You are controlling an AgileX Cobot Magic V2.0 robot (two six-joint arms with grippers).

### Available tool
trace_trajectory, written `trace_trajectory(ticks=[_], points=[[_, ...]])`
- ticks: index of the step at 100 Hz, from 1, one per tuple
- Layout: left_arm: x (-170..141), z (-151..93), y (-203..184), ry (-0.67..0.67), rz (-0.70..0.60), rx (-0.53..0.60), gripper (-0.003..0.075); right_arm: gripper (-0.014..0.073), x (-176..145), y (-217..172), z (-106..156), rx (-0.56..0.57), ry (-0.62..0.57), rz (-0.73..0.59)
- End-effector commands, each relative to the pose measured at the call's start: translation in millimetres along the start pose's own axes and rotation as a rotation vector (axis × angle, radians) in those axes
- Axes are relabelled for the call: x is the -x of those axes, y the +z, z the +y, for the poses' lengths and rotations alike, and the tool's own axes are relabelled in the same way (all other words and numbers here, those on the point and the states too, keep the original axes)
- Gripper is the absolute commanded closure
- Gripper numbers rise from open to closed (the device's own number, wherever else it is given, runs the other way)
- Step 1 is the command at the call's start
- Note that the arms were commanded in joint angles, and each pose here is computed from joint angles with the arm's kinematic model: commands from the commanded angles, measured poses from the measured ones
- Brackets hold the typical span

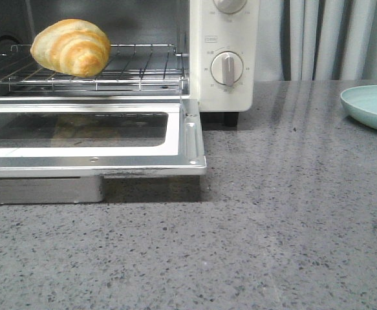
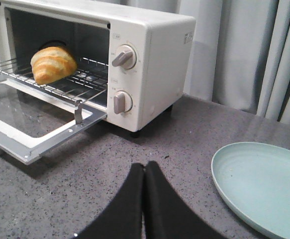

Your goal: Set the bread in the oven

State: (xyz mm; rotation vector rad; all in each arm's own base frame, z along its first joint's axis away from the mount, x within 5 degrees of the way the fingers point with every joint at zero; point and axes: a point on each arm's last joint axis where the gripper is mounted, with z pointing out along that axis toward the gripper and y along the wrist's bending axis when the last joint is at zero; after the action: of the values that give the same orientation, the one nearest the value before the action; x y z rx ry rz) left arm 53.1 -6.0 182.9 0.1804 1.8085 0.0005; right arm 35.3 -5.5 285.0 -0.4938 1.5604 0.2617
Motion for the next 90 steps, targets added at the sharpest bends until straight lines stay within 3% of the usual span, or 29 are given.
trace_trajectory(ticks=[1, 18, 31, 54, 71, 90], points=[[-2, 0, 0, -0.012, -0.058, 0.007, 0.0741, 0.0664, 5, 3, 2, 0.002, -0.044, -0.056], [-2, 0, 0, -0.012, -0.058, 0.007, 0.0741, 0.0664, -20, 14, 12, -0.019, -0.024, -0.021], [-2, 0, 0, -0.012, -0.058, 0.007, 0.0741, 0.0664, -43, 22, 17, -0.068, 0.088, 0.017], [-2, 0, 0, -0.012, -0.058, 0.007, 0.0741, 0.0671, -87, 33, 18, -0.250, 0.234, 0.002], [-2, 0, 0, -0.012, -0.058, 0.007, 0.0741, 0.0671, -95, 29, 10, -0.397, 0.127, 0.113], [-2, 0, 0, -0.012, -0.058, 0.007, 0.0741, 0.0671, -104, 27, 10, -0.415, 0.091, 0.223]])
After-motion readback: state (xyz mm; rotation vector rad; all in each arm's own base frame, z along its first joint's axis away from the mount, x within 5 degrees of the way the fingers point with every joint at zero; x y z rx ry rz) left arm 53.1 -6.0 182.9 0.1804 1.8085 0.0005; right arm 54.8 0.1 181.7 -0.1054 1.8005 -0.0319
